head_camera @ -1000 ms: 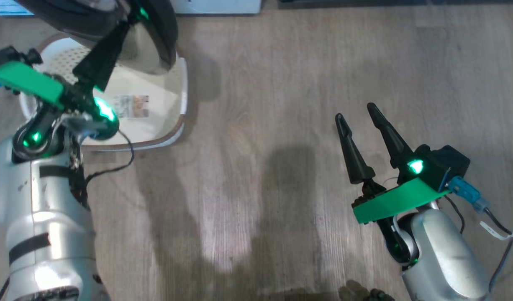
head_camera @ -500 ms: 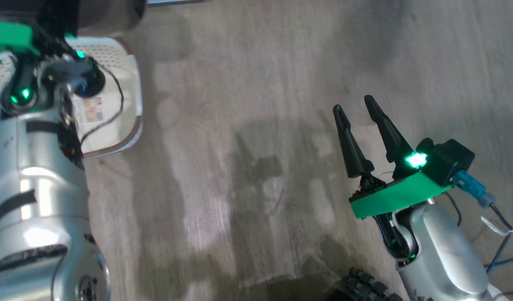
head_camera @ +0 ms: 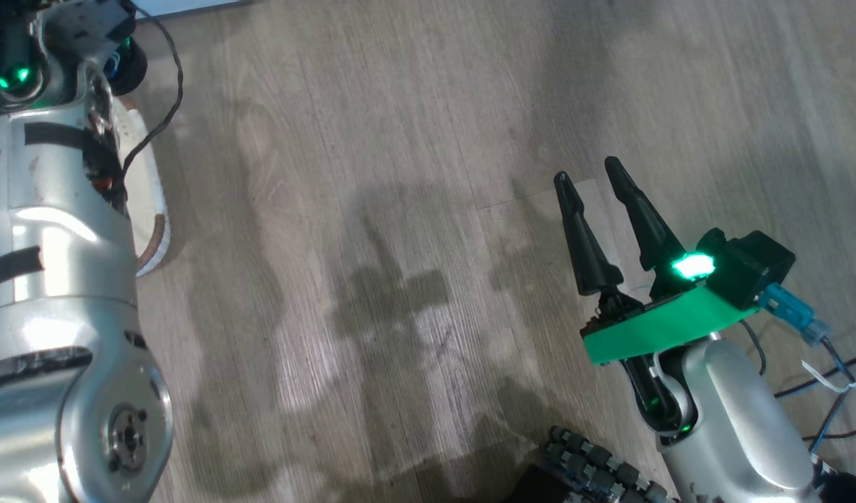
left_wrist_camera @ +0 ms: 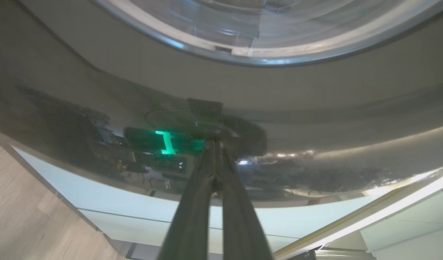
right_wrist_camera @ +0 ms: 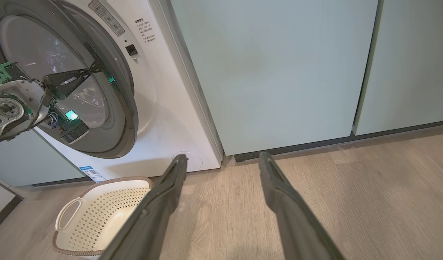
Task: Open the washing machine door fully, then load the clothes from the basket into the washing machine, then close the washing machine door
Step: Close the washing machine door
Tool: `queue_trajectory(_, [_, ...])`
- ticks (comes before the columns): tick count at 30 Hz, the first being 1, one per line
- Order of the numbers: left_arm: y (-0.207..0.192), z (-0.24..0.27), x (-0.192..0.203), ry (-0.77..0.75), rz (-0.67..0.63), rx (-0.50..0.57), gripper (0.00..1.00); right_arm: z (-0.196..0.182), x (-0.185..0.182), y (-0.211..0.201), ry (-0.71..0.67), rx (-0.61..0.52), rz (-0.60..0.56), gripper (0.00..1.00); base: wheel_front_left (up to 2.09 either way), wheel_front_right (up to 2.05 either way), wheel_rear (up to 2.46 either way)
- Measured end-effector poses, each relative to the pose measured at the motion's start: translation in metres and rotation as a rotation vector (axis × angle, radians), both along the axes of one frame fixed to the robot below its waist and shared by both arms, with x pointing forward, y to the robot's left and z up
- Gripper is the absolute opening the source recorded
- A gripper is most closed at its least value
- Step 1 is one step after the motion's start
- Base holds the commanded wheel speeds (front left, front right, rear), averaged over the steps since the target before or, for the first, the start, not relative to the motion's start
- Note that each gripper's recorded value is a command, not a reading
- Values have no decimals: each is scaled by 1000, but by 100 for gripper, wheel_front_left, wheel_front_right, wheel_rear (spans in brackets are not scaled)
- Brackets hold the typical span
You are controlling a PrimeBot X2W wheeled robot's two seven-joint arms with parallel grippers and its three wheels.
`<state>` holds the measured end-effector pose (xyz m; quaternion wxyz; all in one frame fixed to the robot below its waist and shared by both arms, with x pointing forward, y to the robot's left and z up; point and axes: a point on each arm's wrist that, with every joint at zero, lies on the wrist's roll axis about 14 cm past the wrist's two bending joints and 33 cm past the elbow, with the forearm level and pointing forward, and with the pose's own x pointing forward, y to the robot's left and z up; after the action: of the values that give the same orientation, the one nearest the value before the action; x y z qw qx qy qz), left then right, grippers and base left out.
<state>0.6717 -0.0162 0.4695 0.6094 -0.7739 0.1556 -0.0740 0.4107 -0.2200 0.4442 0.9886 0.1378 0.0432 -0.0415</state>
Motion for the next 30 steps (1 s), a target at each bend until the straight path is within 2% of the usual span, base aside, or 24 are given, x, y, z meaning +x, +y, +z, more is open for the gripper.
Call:
queue_trajectory(10, [16,0,-17,-6,-2,54,0,10,6,4,-39,19,6,100,0,0,0])
queue_trajectory(15, [28,-8,-55,-11,-57,72,0,16,14,15,-65,14,44,100,0,0,0])
queue_trajectory(21, [38,-13,-107,-25,-109,161,0,29,18,33,-104,19,93,100,0,0,0])
queue_trajectory(24, [37,-9,-142,-68,-170,253,0,37,18,41,-128,23,114,100,0,0,0])
queue_trajectory(30, [51,-5,-210,-174,-225,532,0,46,7,61,-149,34,164,100,0,0,0])
